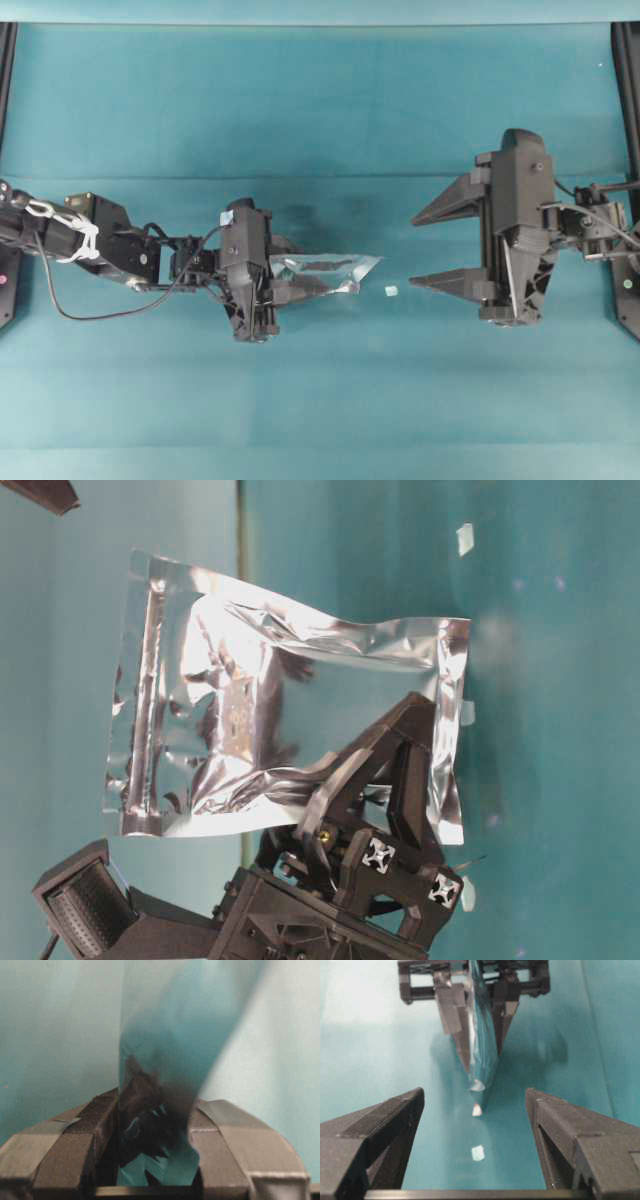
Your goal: Hand over the silver zip bag and make it stand upright.
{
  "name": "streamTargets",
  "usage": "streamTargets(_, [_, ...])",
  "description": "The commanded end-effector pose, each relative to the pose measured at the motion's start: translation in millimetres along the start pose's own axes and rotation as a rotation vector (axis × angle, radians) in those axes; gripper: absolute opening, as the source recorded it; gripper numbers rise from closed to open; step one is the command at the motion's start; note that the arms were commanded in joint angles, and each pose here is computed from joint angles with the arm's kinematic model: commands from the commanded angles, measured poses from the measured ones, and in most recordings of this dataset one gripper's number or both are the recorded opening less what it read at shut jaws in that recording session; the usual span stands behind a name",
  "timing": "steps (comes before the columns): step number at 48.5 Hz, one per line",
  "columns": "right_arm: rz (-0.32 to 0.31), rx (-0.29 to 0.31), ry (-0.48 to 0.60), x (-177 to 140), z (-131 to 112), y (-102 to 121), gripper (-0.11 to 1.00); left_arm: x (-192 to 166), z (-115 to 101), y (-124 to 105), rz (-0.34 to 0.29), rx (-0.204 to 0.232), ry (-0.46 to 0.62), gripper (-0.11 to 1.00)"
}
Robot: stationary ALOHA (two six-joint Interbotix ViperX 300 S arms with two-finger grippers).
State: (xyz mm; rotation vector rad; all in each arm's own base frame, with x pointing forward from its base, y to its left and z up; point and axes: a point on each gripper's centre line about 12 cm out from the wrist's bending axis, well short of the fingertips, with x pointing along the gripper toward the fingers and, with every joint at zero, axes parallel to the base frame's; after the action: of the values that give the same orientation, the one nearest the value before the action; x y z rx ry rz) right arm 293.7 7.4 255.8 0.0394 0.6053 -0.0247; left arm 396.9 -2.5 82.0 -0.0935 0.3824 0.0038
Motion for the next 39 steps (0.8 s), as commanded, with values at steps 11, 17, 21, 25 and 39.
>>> streamTargets(11, [0.005, 0.016, -0.024, -3.4, 3.4, 0.4, 0.91, 3.3, 8.7, -1.8, -0.007, 0.006, -0.026, 0.30])
streamTargets(17, [0.005, 0.017, -0.022, -3.4, 3.2, 0.4, 0.91, 3.3, 8.8, -1.6, -0.006, 0.005, -0.026, 0.30])
streamTargets(21, [0.005, 0.017, -0.022, -3.5, 3.7, 0.4, 0.91, 3.3, 8.8, -1.6, -0.006, 0.005, -0.026, 0.30])
streamTargets(25, [0.004, 0.017, -0.019, -3.4, 2.9, 0.3, 0.91, 3.3, 8.6, -1.6, -0.006, 0.005, -0.024, 0.30])
streamTargets(39, [0.004, 0.017, -0.016, -3.1, 1.7, 0.3, 0.91, 3.3, 8.7, -1.8, -0.007, 0.006, -0.026, 0.30])
